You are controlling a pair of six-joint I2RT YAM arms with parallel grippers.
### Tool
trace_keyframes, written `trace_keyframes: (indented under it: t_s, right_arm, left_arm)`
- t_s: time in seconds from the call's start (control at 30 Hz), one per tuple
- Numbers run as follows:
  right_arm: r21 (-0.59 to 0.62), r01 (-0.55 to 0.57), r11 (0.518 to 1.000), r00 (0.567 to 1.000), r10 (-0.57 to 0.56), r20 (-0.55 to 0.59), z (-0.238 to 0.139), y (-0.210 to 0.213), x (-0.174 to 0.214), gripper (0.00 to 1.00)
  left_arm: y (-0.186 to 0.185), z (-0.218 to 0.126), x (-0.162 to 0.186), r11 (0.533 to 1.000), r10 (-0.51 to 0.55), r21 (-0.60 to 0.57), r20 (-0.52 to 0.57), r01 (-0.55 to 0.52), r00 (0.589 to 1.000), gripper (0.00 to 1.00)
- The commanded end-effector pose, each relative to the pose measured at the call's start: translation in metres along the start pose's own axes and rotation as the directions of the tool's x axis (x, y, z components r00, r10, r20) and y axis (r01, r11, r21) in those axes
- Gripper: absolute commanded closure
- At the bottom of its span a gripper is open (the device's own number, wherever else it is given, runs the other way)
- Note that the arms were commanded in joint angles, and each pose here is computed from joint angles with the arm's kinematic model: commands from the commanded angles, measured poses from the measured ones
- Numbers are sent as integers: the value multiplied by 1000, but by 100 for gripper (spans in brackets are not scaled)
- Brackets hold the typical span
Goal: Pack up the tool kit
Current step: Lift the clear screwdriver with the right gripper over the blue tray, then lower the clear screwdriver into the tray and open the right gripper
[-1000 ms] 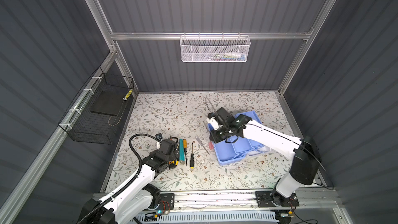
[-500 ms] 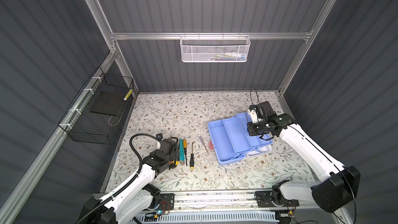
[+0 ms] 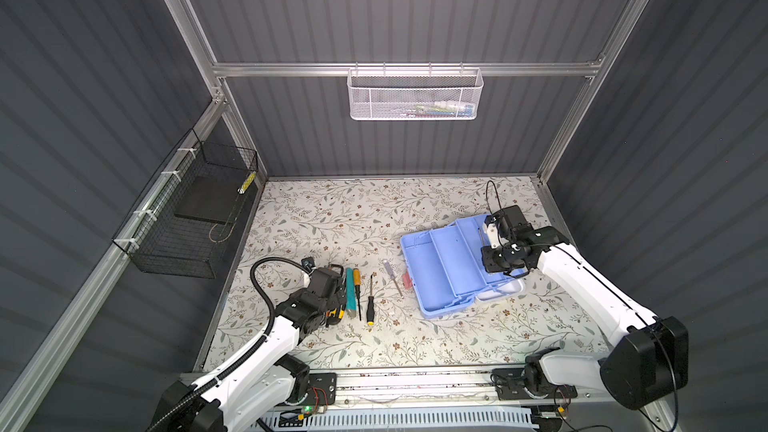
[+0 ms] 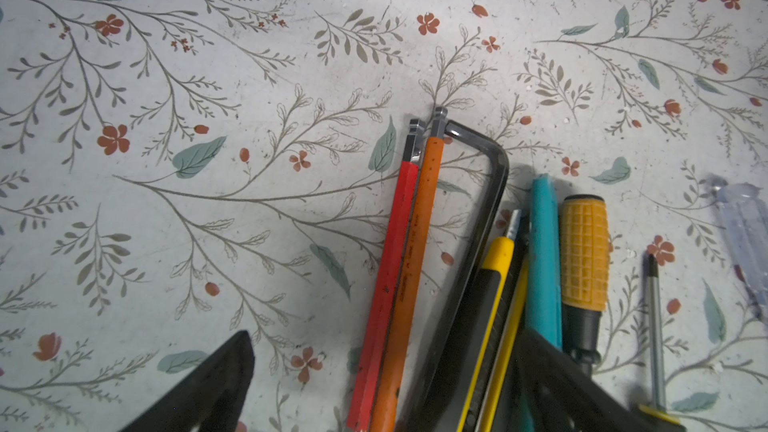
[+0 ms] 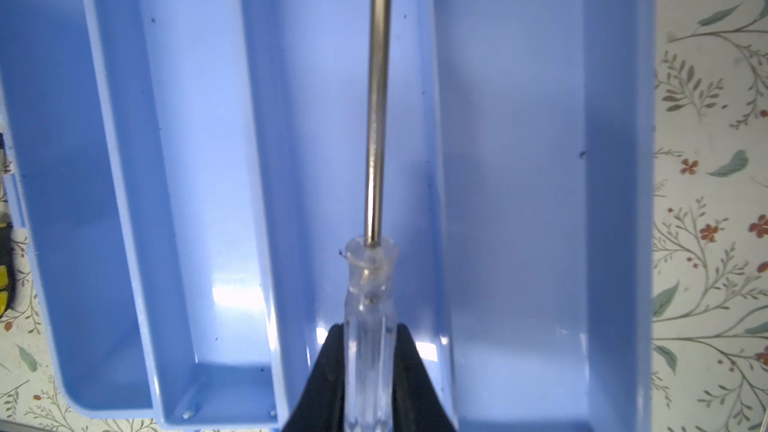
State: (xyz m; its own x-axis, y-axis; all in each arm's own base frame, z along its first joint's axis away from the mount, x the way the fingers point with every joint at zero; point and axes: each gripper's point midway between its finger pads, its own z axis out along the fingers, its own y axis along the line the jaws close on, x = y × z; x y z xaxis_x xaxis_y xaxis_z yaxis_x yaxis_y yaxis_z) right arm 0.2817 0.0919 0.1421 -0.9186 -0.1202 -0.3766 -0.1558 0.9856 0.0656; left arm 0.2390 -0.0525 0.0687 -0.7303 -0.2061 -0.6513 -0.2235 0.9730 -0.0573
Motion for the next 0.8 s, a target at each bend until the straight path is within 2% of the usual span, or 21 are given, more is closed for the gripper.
trace_keyframes:
  t_s: [0.0,0.43,0.5,0.63,0.77]
  right_arm:
    - [-16,10,1000,1000,-10,0,5,2,-2,100]
    - [-48,7,999,1000,-8,-22,12,9,-3,99]
    - [-50,6,999,1000,-7,-16,11,9,-5,86]
    - [-52,4,999,1000,-4,-11,10,10,-7,70]
    - [-42,10,999,1000,-10,-6,4,9,-9,61]
  left_arm:
    - [-7,-4,-13,1000,-5,20,24,5,1000,1]
    - [-6,-4,-13,1000,-4,19,24,4,1000,1]
    - [-7,-4,-13,1000,-5,19,25,5,1000,1]
    - [-7,-4,-14,1000,-6,19,25,5,1000,1]
    - [-6,-4,-13,1000,-7,21,27,7,1000,1]
